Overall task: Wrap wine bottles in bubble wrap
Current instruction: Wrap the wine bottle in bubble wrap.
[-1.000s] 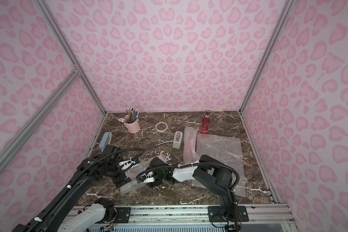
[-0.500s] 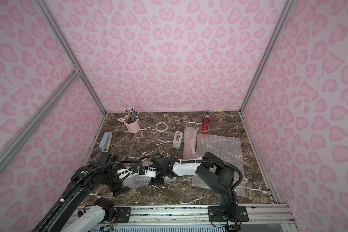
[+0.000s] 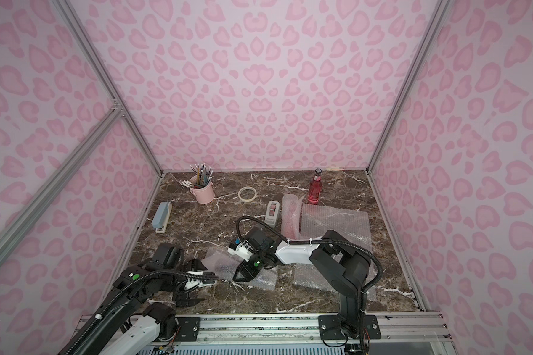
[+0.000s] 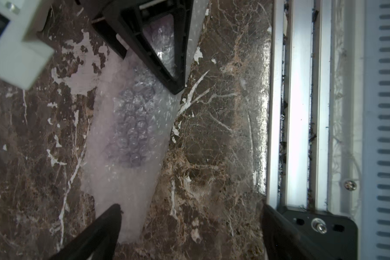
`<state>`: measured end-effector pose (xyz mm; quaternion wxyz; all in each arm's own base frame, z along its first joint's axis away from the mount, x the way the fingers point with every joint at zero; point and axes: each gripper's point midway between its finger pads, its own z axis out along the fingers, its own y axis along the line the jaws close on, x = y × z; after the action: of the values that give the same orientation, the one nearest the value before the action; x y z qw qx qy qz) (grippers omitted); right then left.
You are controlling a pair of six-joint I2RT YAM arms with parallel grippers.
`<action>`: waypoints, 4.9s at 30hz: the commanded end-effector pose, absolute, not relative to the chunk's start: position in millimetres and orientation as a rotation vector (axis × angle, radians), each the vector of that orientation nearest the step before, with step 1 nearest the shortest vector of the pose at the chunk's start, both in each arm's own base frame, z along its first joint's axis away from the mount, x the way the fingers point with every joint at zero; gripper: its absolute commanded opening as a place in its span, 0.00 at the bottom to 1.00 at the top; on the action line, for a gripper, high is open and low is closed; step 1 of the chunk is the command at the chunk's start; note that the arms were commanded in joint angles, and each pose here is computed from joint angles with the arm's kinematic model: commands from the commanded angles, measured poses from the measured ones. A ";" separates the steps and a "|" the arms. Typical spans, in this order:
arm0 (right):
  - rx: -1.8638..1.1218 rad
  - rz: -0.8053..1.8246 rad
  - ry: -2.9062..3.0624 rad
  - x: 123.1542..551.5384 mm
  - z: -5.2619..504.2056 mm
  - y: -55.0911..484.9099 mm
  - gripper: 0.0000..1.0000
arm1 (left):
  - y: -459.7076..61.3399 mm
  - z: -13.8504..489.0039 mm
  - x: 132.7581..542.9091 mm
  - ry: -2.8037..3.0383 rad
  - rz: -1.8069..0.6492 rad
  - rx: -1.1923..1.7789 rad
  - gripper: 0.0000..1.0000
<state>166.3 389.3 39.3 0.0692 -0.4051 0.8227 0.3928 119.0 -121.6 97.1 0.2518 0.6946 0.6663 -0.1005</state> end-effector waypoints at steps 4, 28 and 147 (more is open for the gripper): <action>-0.985 1.440 2.587 161.5 43.8 410.1 0.43 | -149.6 92.0 153.4 1.475 -0.041 1.994 0.96; -0.978 1.439 2.544 164.9 23.5 403.2 0.65 | -172.3 44.7 193.6 1.584 0.099 2.085 0.71; -1.983 0.703 2.004 144.1 -19.2 373.6 0.55 | -120.5 150.4 321.5 2.284 0.237 1.234 0.93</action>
<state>201.1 423.0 23.7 0.2982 -0.6886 0.6260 0.2122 299.7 -132.3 139.8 0.2290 0.5294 0.8157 0.0443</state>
